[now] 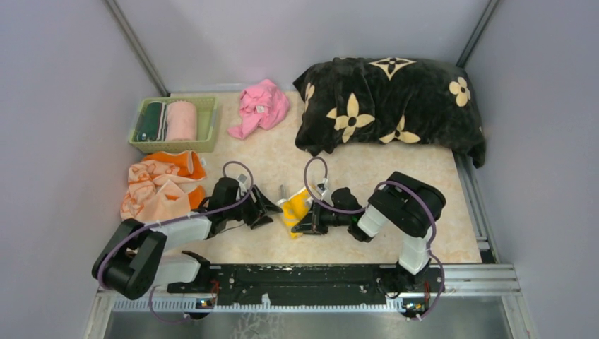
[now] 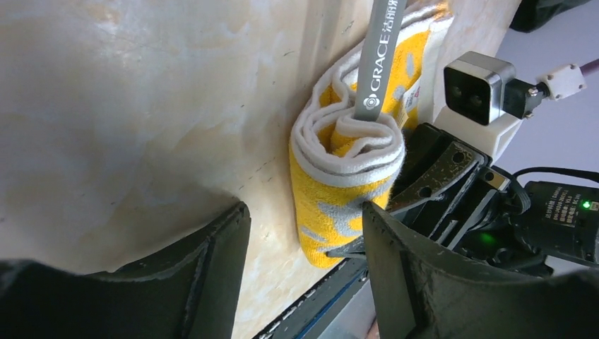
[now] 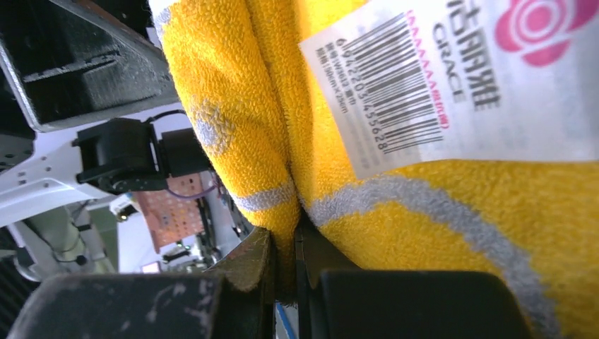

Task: Roll the towels
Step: Roll the towel at the center of the board.

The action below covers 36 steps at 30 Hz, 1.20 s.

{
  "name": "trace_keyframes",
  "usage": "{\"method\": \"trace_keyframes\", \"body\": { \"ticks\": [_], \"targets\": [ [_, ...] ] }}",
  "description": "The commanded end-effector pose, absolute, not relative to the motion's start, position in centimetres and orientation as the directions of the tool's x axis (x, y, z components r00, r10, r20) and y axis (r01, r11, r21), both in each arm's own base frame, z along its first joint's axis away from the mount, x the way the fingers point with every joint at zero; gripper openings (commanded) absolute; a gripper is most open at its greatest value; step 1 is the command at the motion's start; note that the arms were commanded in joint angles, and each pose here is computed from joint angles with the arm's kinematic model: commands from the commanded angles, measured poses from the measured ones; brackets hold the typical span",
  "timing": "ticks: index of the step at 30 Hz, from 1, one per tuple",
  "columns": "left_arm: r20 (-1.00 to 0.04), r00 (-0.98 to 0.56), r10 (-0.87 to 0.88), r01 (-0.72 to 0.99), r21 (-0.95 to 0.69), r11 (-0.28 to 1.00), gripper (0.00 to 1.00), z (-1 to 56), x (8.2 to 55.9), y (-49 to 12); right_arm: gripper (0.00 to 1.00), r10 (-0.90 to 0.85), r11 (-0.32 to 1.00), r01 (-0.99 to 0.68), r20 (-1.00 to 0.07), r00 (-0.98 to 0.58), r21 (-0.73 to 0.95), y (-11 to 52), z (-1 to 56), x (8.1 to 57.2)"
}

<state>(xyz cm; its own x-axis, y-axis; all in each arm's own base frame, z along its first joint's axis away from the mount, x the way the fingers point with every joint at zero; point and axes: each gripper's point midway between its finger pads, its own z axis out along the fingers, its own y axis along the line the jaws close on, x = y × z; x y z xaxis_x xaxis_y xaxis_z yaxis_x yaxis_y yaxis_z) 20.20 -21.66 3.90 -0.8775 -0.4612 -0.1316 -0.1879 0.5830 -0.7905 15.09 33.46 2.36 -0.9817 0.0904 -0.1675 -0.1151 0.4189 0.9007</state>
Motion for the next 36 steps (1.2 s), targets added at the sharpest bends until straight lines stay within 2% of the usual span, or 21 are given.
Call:
{"method": "trace_keyframes", "body": {
  "ticks": [1, 4, 6, 9, 12, 15, 18, 25, 28, 31, 36],
  "targets": [
    [-0.153, -0.884, -0.442, -0.141, -0.814, 0.563, 0.66, 4.6, 21.3, -23.2, 0.00, 0.125, 0.317, -0.077, -0.122, -0.985, 0.945, 33.9, 4.0, 15.1],
    [-0.144, -0.889, -0.434, -0.157, -0.796, 0.584, 0.63, 3.5, 21.5, -23.5, 0.00, 0.129, 0.346, -0.070, -0.122, -0.984, 0.936, 33.6, 3.4, 15.0],
    [-0.134, -0.892, -0.432, -0.172, -0.783, 0.598, 0.60, 2.7, 21.5, -23.6, 0.04, 0.128, 0.373, -0.079, -0.135, -0.982, 0.925, 33.4, 3.2, 15.1],
    [-0.125, -0.890, -0.439, -0.198, -0.760, 0.619, 0.55, 1.3, 21.2, -23.2, 0.12, 0.123, 0.425, -0.106, -0.174, -0.977, 0.899, 33.0, 2.9, 15.4],
    [-0.113, -0.888, -0.447, -0.231, -0.729, 0.644, 0.52, -0.1, 20.7, -22.6, 0.24, 0.096, 0.501, -0.139, -0.215, -0.972, 0.854, 32.2, 2.4, 15.5],
    [-0.100, -0.888, -0.449, -0.254, -0.706, 0.661, 0.49, -1.2, 20.2, -22.2, 0.35, 0.078, 0.553, -0.193, -0.282, -0.956, 0.810, 31.6, 3.3, 16.0],
    [-0.091, -0.889, -0.449, -0.270, -0.687, 0.675, 0.48, -1.9, 19.8, -21.9, 0.41, 0.027, 0.638, -0.272, -0.374, -0.927, 0.721, 30.9, 4.1, 16.3],
    [-0.102, -0.886, -0.453, -0.277, -0.667, 0.692, 0.47, -2.2, 19.6, -21.7, 0.45, -0.126, 0.787, -0.462, -0.626, -0.770, 0.410, 29.7, 8.5, 17.5],
    [-0.110, -0.881, -0.460, -0.280, -0.662, 0.695, 0.47, -2.2, 19.7, -21.6, 0.48, -0.201, 0.809, -0.517, -0.694, -0.691, 0.281, 30.1, 10.1, 17.6],
    [-0.107, -0.877, -0.468, -0.290, -0.659, 0.694, 0.48, -2.4, 19.6, -21.5, 0.49, -0.281, 0.810, -0.563, -0.734, -0.618, 0.163, 31.2, 11.3, 17.2],
    [-0.102, -0.867, -0.488, -0.308, -0.660, 0.685, 0.48, -2.4, 19.6, -21.3, 0.50, -0.420, 0.792, -0.610, -0.733, -0.535, -0.008, 33.0, 10.6, 16.4]
  ]
}}
